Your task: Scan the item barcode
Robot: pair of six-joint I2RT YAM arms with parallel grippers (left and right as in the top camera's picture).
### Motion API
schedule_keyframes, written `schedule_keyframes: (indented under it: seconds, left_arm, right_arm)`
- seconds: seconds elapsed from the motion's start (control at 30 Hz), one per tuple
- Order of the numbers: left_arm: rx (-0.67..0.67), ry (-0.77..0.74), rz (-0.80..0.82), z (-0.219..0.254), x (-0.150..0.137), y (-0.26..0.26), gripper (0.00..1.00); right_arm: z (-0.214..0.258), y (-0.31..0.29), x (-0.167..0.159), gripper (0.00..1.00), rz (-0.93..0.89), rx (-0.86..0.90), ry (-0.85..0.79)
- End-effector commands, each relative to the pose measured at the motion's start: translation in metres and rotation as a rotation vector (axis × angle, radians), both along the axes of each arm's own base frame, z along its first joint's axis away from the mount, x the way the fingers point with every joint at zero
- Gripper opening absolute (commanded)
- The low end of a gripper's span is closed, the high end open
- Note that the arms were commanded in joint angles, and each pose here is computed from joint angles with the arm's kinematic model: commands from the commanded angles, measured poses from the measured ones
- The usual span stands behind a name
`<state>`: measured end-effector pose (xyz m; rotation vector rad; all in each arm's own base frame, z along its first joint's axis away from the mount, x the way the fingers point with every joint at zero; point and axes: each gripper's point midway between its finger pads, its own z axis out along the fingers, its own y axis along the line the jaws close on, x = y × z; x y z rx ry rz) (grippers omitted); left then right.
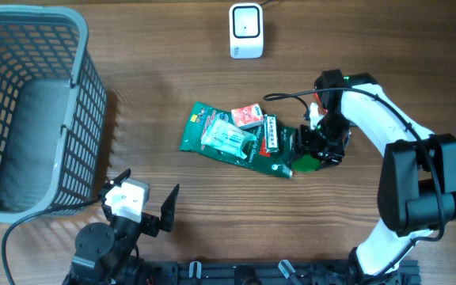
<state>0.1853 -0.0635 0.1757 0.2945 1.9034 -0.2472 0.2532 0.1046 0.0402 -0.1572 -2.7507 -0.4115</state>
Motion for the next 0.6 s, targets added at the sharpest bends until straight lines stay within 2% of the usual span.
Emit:
schedule_keyframes:
  seconds: [0.0, 0.17, 0.23, 0.3, 0.53, 0.57]
  left_arm:
    - [0.014, 0.004, -0.021, -0.004, 0.0, -0.003, 1.0]
    - [0.014, 0.004, -0.021, -0.004, 0.0, -0.003, 1.0]
    - [0.014, 0.004, -0.021, -0.004, 0.0, -0.003, 1.0]
    - [0.015, 0.005, -0.021, -0.004, 0.0, -0.003, 1.0]
    - [0.014, 0.004, -0.021, -0.004, 0.0, -0.003, 1.0]
    - [0.014, 0.004, -0.021, -0.004, 0.0, -0.003, 1.0]
  right_arm:
    - [0.027, 0.024, -0.013, 0.4, -0.071, 0.148, 0.105]
    - [0.053, 0.021, -0.057, 0.4, -0.081, 0.141, 0.329]
    - [0.058, 0.019, -0.066, 0.4, -0.04, 0.156, 0.354]
    - [0.056, 0.017, -0.068, 0.47, -0.035, 0.142, 0.36]
    - [0.047, 0.019, -0.112, 0.48, -0.087, 0.162, 0.534]
    - [0.047, 0.021, -0.117, 0.51, -0.101, 0.173, 0.558]
